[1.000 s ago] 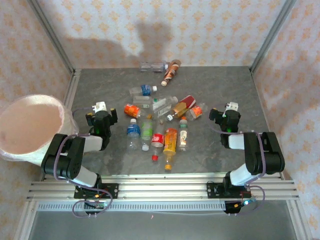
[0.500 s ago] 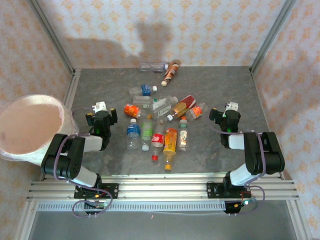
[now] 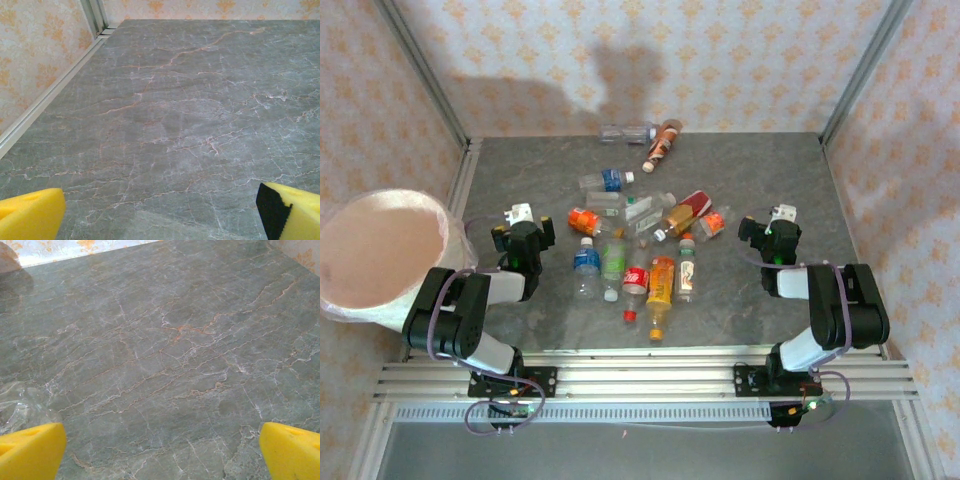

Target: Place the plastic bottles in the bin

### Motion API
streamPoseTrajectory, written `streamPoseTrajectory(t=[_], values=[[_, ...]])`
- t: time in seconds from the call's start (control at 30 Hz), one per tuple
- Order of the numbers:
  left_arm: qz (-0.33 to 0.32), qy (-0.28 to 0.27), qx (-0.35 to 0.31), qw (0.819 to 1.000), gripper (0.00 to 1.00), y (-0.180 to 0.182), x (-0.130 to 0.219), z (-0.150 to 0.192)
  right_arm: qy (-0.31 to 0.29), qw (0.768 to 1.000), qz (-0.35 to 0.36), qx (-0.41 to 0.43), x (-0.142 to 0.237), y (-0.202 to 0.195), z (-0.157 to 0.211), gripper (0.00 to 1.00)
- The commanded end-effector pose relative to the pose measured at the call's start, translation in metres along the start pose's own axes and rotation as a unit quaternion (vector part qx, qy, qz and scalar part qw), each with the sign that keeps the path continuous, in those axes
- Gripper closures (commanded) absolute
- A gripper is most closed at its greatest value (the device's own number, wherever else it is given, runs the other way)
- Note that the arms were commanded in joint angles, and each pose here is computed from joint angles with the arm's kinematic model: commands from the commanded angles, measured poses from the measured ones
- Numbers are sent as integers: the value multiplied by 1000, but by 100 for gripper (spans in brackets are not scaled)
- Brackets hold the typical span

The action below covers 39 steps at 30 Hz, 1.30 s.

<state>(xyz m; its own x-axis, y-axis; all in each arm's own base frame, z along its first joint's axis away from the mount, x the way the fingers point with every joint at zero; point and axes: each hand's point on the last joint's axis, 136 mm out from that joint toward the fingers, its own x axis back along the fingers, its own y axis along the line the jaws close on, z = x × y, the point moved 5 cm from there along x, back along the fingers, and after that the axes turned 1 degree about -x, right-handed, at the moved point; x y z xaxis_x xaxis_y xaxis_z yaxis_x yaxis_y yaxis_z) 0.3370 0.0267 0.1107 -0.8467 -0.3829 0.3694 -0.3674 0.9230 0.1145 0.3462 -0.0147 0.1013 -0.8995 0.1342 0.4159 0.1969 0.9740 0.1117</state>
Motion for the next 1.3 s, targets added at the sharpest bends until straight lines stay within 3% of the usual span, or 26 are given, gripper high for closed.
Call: streamPoseTrajectory(t=[0.0, 0.1, 0.17, 0.3, 0.5, 0.63, 0.8, 0.93, 1.1, 1.27], values=[[-15, -18, 13, 1000, 0, 5, 2, -8, -13, 1000, 9, -8, 0, -3, -8, 1], [4, -1, -9, 1000, 0, -2, 4, -22, -15, 999, 33, -18, 4, -7, -21, 1], [-29, 40, -17, 999, 0, 5, 8, -39, -6, 999, 30, -13, 11, -4, -38, 1], [-40, 14, 11, 999, 0, 10, 26, -63, 1, 998, 37, -44, 25, -1, -67, 1], [-7, 23, 66, 998, 0, 2, 56, -82, 86, 983, 44, -154, 35, 5, -79, 1], [33, 65, 107, 992, 0, -13, 72, -83, 177, 952, 16, -248, 34, 22, -67, 1], [104, 130, 219, 961, 0, -34, 88, -74, 284, 891, -9, -353, 20, 51, -47, 4], [177, 175, 291, 924, 0, -64, 100, -58, 312, 869, -9, -385, 0, 74, -34, 2], [241, 205, 274, 908, 0, -97, 117, -52, 305, 862, 25, -403, -24, 83, -26, 3], [288, 218, 201, 911, 0, -123, 138, -56, 306, 855, 34, -418, -47, 91, -16, 11]])
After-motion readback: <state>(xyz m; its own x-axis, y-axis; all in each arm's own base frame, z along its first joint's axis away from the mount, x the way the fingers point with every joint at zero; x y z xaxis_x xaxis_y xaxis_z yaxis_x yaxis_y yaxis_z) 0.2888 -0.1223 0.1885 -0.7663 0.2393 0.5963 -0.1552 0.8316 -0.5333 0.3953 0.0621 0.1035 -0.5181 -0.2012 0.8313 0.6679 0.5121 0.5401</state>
